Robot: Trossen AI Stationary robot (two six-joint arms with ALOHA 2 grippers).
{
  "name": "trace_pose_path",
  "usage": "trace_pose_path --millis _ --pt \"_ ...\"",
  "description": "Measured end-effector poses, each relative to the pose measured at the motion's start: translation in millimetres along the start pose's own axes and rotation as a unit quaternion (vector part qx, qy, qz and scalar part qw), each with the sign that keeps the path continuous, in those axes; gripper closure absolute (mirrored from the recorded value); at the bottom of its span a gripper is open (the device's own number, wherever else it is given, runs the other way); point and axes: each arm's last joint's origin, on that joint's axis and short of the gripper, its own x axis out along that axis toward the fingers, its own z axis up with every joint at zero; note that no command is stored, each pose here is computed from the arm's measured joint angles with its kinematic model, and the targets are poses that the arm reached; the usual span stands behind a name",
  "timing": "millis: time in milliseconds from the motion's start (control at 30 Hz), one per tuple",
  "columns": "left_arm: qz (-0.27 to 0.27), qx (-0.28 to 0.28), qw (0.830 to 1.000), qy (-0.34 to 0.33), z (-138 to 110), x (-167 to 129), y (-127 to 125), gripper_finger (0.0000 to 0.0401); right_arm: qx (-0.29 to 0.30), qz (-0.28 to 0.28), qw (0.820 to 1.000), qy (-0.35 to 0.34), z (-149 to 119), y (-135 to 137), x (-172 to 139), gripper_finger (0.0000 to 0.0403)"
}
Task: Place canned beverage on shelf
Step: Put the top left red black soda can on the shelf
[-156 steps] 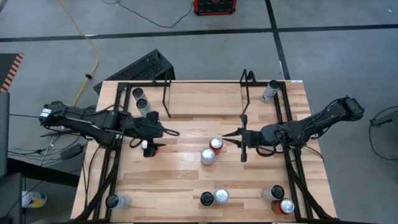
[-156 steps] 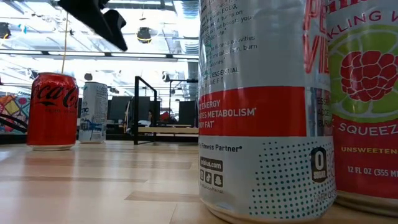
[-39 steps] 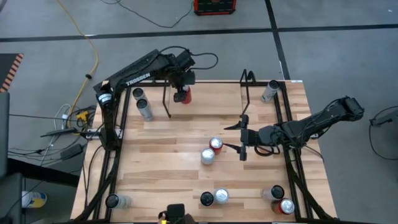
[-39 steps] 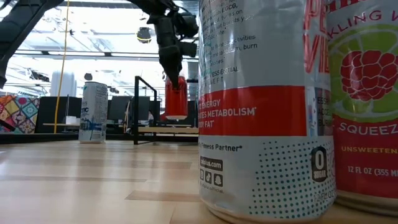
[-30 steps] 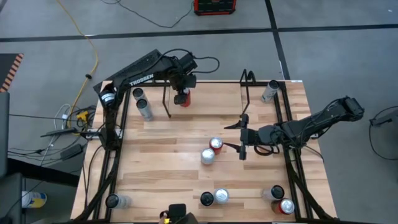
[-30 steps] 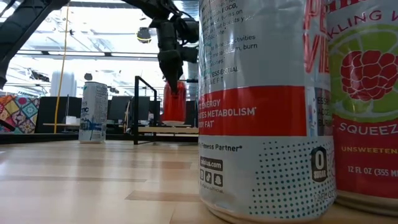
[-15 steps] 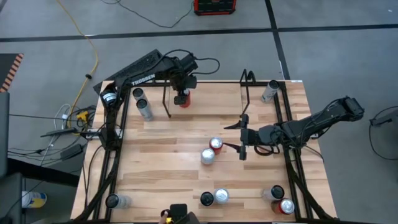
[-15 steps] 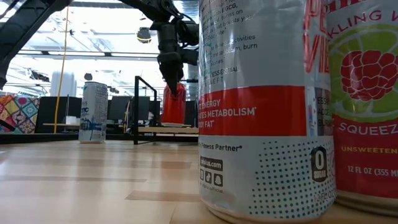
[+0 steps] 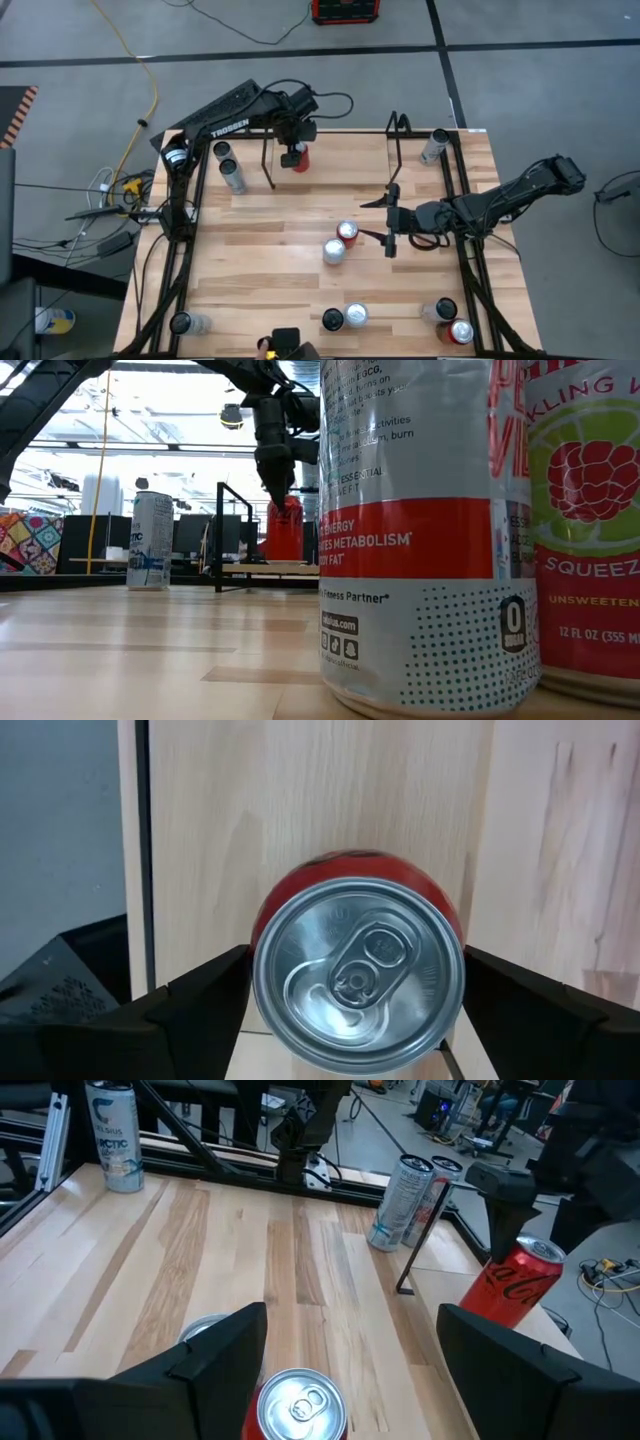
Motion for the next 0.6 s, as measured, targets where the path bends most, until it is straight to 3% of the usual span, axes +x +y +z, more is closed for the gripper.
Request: trace_pose_path --millis 267,600 --pt "0.015 0.006 1.0 0.008 2 -16 2 0.0073 0.0 0.0 1.0 0.0 0 0 0 0.0081" --pt "0.048 -0.022 0.997 -0.059 14 -84 8 0.0072 -0.004 -0.007 1.0 -0.006 1 -3 1 0.0081"
